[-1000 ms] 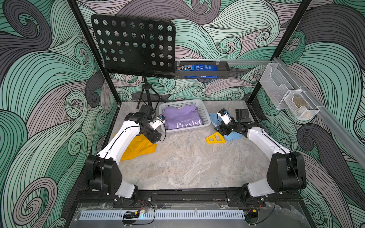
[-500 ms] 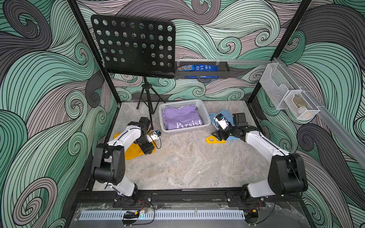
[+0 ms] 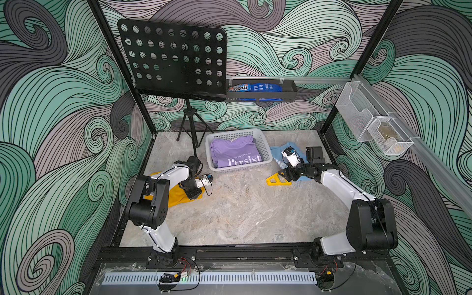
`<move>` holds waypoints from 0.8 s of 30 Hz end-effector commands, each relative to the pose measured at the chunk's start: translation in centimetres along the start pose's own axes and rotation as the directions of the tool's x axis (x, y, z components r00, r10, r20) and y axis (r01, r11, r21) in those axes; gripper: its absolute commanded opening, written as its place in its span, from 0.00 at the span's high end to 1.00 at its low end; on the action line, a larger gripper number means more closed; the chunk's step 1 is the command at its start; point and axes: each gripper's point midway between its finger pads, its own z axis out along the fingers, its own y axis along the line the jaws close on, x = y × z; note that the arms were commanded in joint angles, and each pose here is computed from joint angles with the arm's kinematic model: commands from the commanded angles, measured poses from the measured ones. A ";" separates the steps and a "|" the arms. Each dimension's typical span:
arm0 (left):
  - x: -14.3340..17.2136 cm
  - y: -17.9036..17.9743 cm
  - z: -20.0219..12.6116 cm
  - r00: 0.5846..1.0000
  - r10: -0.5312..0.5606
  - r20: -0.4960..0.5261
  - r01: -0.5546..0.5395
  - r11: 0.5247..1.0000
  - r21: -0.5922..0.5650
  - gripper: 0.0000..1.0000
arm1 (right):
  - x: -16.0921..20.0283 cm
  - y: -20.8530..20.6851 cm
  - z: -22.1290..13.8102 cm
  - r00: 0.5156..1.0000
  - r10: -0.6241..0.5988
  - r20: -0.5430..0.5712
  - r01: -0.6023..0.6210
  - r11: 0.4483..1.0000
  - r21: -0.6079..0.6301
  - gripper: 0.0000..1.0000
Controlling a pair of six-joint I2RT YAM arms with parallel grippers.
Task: Put the folded t-shirts into the basket
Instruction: Move the T-shirt to the center of the board.
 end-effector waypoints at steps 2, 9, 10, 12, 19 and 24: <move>0.7 -3.1 0.6 0.999 0.045 -0.014 -0.044 0.997 0.066 0.91 | 0.4 0.3 0.2 1.000 0.002 -0.005 -0.003 1.000 -0.020 0.23; -1.1 -8.0 -1.3 0.985 0.171 0.003 -0.170 0.979 0.114 1.00 | 1.1 -1.2 0.3 0.999 0.026 -0.026 -0.025 0.999 0.025 0.23; -1.5 -8.8 -1.6 0.983 0.185 0.005 -0.184 0.975 0.128 1.00 | 1.2 -1.4 0.3 0.999 0.030 -0.031 -0.029 0.999 0.031 0.23; -2.6 -10.7 -2.1 0.976 0.218 0.016 -0.218 0.963 0.159 1.00 | 1.5 -1.8 0.5 0.998 0.046 -0.043 -0.045 0.998 0.038 0.23; -8.8 -17.1 -3.9 0.930 0.364 0.048 -0.365 0.903 0.225 1.00 | 2.5 -4.0 0.1 0.985 0.156 -0.077 -0.154 0.987 0.041 0.23; -14.7 -22.6 -4.4 0.875 0.475 0.090 -0.482 0.845 0.230 1.00 | 3.9 -6.9 -1.7 0.962 0.257 -0.092 -0.252 0.966 0.063 0.23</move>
